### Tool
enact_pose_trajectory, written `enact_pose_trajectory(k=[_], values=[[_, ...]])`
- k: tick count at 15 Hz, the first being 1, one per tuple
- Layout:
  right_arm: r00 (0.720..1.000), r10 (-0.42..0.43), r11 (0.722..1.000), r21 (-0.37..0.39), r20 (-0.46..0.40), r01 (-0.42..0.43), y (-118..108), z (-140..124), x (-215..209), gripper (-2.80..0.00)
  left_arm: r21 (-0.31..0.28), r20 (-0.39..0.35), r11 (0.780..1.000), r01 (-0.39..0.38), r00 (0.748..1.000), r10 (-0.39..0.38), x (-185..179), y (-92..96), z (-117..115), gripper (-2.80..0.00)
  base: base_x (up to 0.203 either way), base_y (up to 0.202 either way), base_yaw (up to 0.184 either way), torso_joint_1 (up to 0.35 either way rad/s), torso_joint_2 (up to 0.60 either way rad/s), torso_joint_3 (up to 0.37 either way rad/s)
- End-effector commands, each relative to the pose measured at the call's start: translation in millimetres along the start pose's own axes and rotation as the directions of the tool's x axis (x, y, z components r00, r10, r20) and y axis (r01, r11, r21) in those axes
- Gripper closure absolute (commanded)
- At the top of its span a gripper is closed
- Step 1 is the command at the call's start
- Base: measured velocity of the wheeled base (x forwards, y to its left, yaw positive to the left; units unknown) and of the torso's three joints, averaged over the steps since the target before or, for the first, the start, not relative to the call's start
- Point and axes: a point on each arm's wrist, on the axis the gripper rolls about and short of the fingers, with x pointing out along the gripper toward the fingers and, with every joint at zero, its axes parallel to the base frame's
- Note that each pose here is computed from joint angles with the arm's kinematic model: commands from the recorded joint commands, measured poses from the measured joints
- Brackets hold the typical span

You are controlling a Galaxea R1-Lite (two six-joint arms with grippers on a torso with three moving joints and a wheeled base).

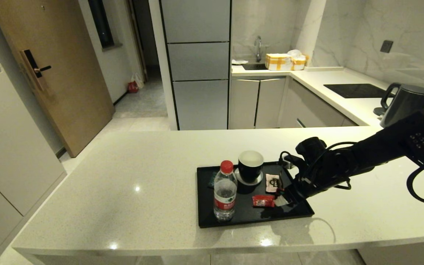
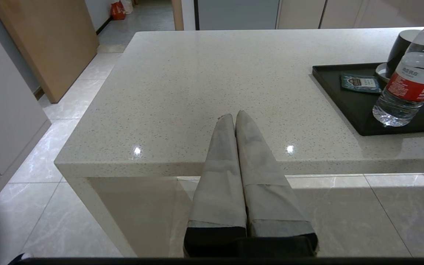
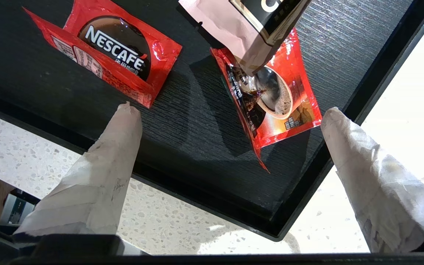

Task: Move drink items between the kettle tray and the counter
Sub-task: Pick up the tea bag

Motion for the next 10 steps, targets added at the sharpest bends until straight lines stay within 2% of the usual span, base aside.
enact_pose_trajectory(k=[1, 10], values=[[1.0, 0.003, 1.0, -0.004, -0.002, -0.003, -0.1, -0.3, 1.1, 0.0, 0.0, 0.0, 1.0, 0.0, 1.0, 0.0, 0.0, 0.0, 0.0, 0.0, 0.0, 0.0, 0.0, 0.0, 0.0, 0.0], [1.0, 0.02, 1.0, -0.002, 0.002, -0.02, 0.5, -0.7, 0.8, 0.0, 0.0, 0.0, 1.0, 0.0, 1.0, 0.0, 0.0, 0.0, 0.0, 0.0, 0.0, 0.0, 0.0, 0.0, 0.0, 0.0]])
